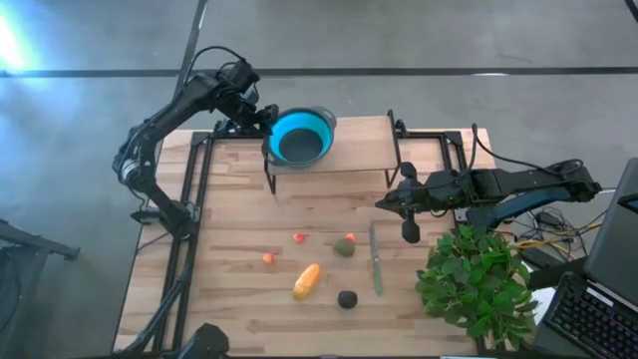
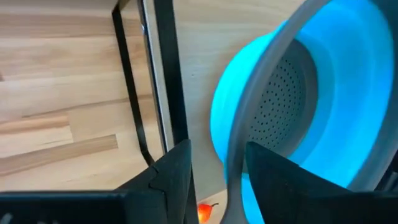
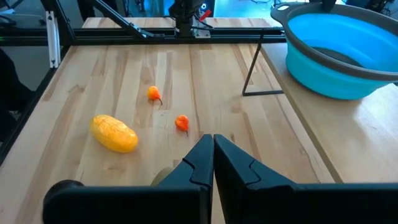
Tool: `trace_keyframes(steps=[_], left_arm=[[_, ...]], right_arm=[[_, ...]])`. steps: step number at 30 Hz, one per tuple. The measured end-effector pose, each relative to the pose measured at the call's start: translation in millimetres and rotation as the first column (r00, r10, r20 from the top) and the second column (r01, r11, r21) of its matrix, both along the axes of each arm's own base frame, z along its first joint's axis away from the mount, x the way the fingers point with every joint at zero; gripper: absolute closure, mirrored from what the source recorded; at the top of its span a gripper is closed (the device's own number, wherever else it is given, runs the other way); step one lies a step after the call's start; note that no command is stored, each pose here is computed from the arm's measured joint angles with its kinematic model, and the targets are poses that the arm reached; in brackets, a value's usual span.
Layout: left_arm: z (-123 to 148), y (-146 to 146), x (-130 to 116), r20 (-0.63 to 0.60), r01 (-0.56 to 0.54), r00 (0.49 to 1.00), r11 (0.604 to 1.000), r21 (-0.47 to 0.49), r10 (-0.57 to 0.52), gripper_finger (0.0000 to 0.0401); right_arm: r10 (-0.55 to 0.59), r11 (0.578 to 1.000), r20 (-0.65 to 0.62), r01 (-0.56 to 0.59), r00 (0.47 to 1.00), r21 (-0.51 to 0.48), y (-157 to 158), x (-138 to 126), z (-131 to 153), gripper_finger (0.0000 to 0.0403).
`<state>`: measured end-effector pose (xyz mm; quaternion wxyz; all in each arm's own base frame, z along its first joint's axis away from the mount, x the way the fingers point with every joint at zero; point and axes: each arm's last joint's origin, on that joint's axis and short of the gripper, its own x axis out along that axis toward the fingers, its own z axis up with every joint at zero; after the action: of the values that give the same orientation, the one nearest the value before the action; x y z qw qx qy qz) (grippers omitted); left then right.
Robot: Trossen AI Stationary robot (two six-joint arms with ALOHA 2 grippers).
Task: Pick & Place Fruit
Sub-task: Put the green kiwi in the blue strainer bowl on the shelf
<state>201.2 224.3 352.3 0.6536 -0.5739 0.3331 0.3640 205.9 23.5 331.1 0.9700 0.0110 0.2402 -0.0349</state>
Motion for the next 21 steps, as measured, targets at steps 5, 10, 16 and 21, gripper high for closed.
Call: trace_keyframes(steps=[5, 10, 16, 21], left_arm=[[10.8, 3.1, -3.3, 0.049, 0.018, 0.999, 1.000, 0.021, -0.019, 0.0243], [29.3, 6.0, -7.2, 0.085, 0.020, 0.996, 0.996, 0.086, -0.027, 0.0243], [55.9, 4.5, -11.6, 0.121, 0.066, 0.989, 0.978, 0.199, -0.091, 0.0245], [75.0, -6.1, -16.4, 0.159, 0.135, 0.970, 0.950, 0.280, -0.185, 0.0245]], right_arm=[[0.001, 1.000, 0.000, -0.001, 1.000, -0.002, 0.0, 0.0, 0.0, 0.0394], [0.001, 1.000, 0.000, -0.001, 1.000, -0.002, -0.1, 0.0, 0.0, 0.0394], [0.001, 1.000, 0.000, -0.001, 1.000, -0.001, 0.0, 0.0, 0.0, 0.0394], [0.000, 1.000, 0.001, 0.000, 1.000, 0.000, 0.0, 0.0, 0.1, 0.0394]])
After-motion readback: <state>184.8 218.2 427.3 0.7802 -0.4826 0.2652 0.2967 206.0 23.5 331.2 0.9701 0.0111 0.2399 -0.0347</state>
